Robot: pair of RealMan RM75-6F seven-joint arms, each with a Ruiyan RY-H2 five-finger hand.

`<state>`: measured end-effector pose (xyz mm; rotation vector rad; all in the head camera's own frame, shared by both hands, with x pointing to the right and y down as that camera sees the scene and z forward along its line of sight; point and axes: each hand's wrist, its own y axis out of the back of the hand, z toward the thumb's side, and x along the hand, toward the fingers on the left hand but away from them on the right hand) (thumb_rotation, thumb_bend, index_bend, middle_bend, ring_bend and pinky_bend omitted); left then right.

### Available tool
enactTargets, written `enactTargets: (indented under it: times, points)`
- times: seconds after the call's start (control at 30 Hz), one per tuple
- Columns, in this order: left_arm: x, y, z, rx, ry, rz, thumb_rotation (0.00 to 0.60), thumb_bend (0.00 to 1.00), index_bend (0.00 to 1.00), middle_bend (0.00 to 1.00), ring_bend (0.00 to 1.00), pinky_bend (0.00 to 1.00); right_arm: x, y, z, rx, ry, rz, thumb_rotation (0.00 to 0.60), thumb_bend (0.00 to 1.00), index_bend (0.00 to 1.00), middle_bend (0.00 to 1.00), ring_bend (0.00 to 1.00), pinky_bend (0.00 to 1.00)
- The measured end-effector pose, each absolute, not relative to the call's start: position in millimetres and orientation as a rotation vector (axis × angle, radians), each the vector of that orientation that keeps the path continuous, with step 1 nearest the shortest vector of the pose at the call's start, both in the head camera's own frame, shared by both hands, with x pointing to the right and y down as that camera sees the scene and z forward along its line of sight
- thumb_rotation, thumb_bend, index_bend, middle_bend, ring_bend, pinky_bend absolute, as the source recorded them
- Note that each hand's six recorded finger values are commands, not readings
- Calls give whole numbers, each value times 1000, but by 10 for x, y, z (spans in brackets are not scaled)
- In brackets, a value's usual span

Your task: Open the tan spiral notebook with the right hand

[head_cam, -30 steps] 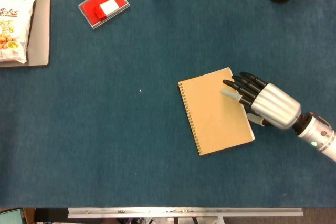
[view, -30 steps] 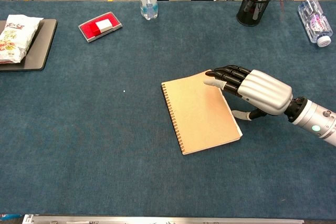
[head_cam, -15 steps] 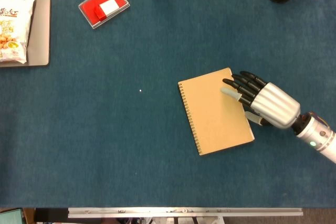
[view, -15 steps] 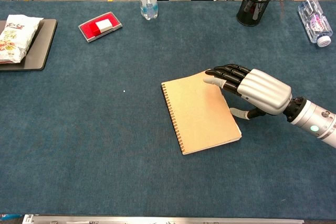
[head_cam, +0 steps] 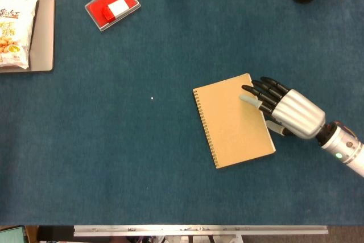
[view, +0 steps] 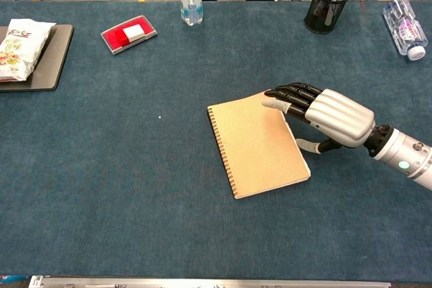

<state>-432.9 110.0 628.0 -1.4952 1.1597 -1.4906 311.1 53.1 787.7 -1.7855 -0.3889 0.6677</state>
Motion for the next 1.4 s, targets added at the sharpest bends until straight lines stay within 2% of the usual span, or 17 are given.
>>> enactTargets:
  times: [0.17,0.37,0.9,1.4]
  points:
    - [-4328,1101,6277,-1496,1160,-1489,600,429,444,362,280,447,3103,537,7885,-1793,-395,669,600,272,3,60,0,110]
    - [-4329,1101,6275,-1495,1161,-1489,600,429,444,363,280,447,3094,540,7890,-1797,-402,670,600,278,205,70,0,110]
    - [-4329,1100,6273,-1495,1163,-1489,600,429,444,363,280,447,3100,527,7896,-1808,-427,680,600,284,464,92,0,110]
    - [-4334,1102,6274,-1495,1163,-1492,600,429,444,363,280,447,3106,523,7896,-1815,-440,686,600,316,531,104,0,110]
